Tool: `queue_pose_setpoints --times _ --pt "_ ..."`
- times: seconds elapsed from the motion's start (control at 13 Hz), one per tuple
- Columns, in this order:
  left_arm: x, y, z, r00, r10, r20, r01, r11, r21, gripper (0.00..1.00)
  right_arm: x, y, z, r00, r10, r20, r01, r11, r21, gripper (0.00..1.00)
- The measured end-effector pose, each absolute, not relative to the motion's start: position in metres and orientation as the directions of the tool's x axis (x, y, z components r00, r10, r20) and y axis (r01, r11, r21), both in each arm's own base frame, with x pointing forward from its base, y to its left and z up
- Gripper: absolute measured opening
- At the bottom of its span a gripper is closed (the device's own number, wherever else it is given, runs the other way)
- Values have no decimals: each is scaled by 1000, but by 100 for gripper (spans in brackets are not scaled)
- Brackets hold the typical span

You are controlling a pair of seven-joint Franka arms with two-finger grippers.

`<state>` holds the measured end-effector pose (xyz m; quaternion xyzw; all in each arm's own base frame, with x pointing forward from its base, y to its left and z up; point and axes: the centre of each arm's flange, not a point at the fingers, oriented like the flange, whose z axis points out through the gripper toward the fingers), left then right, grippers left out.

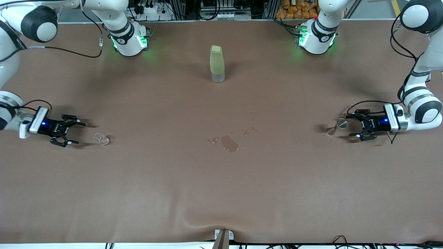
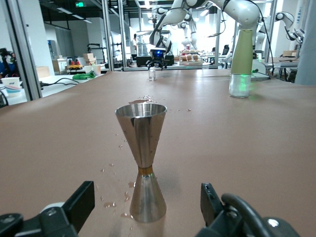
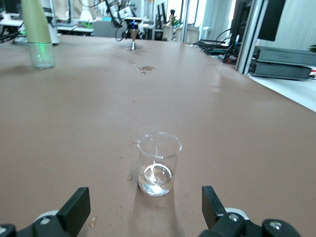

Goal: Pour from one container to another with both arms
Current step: 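Close the left gripper on the jigger while the right gripper grasps the beaker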

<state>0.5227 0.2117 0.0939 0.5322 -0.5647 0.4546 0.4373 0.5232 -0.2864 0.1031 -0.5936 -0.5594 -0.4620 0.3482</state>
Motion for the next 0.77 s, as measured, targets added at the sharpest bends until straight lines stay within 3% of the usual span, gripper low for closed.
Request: queue_pose_setpoints --times 0.77 --pt "534 171 83 -69 -177 982 -996 73 -57 84 511 -272 50 -34 219 975 965 -245 89 100"
